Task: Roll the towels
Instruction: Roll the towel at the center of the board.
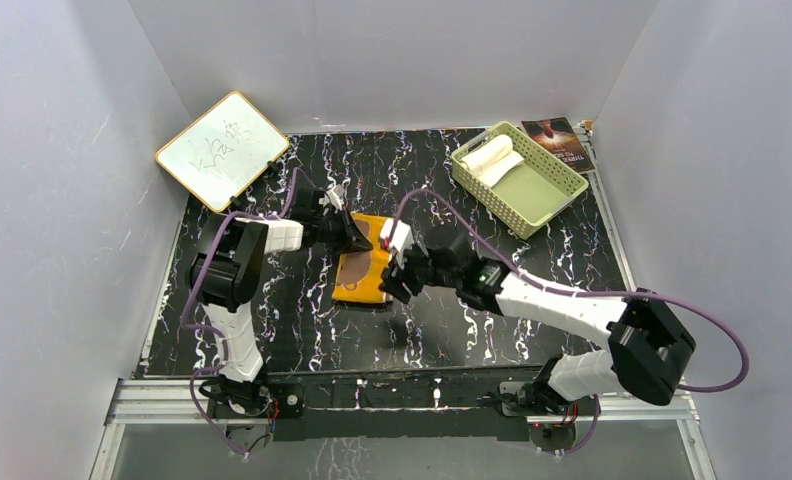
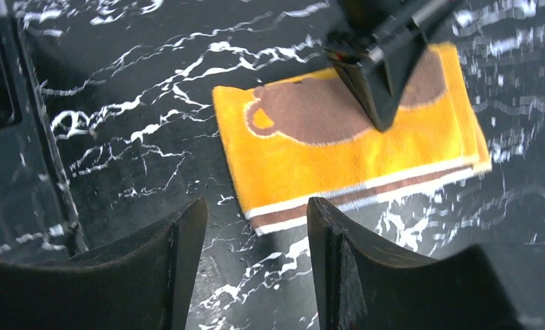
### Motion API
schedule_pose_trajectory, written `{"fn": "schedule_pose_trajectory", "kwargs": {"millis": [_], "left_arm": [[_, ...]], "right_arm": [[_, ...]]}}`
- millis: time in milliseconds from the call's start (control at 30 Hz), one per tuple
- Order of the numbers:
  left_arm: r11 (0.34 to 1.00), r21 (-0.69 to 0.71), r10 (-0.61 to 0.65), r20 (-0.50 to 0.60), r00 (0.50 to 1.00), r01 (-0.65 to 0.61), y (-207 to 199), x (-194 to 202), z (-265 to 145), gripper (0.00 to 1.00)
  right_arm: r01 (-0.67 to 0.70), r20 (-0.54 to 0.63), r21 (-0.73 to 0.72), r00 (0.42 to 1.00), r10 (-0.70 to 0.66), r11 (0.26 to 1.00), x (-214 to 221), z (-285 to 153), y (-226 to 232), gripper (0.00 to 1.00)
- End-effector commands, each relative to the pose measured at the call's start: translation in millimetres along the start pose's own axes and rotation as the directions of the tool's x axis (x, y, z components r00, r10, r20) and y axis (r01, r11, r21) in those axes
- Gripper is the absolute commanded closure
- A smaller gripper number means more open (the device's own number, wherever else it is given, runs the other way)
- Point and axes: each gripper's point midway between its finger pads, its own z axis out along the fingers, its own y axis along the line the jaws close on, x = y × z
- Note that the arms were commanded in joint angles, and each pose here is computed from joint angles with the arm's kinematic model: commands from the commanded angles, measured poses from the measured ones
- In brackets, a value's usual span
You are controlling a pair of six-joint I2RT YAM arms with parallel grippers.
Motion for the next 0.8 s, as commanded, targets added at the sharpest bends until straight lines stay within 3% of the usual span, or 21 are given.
{"fn": "schedule_pose_trajectory", "kwargs": {"millis": [0,267,433,600,767], "left_arm": [[0.979,-0.186,-0.084,0.031,0.996,0.089,29.0,9.9,-14.8,1.0],[0.973,-0.198,-0.118,0.034,0.992,0.122,21.5,10.1,-24.8,1.0],[0.973,-0.19,-0.117,0.08,0.99,0.131,20.1,11.3,-36.7,1.0],[0.98,-0.185,-0.053,0.12,0.991,0.074,2.9,-15.6,-61.2,0.72],[0.985,-0.169,-0.001,0.146,0.989,0.026,-16.7,-44.6,-91.8,0.64]], "right_arm": [[0.384,0.284,-0.004,0.886,-0.367,0.923,-40.4,1.5,15.2,0.47],[0.598,0.341,-0.175,0.782,-0.521,0.782,-17.4,35.2,49.5,0.49],[0.636,0.32,-0.276,0.768,-0.554,0.721,-1.0,57.2,62.3,0.5],[0.65,0.304,-0.313,0.759,-0.576,0.692,10.3,71.5,73.5,0.51],[0.643,0.297,-0.344,0.766,-0.57,0.685,14.4,83.7,78.9,0.53]]}}
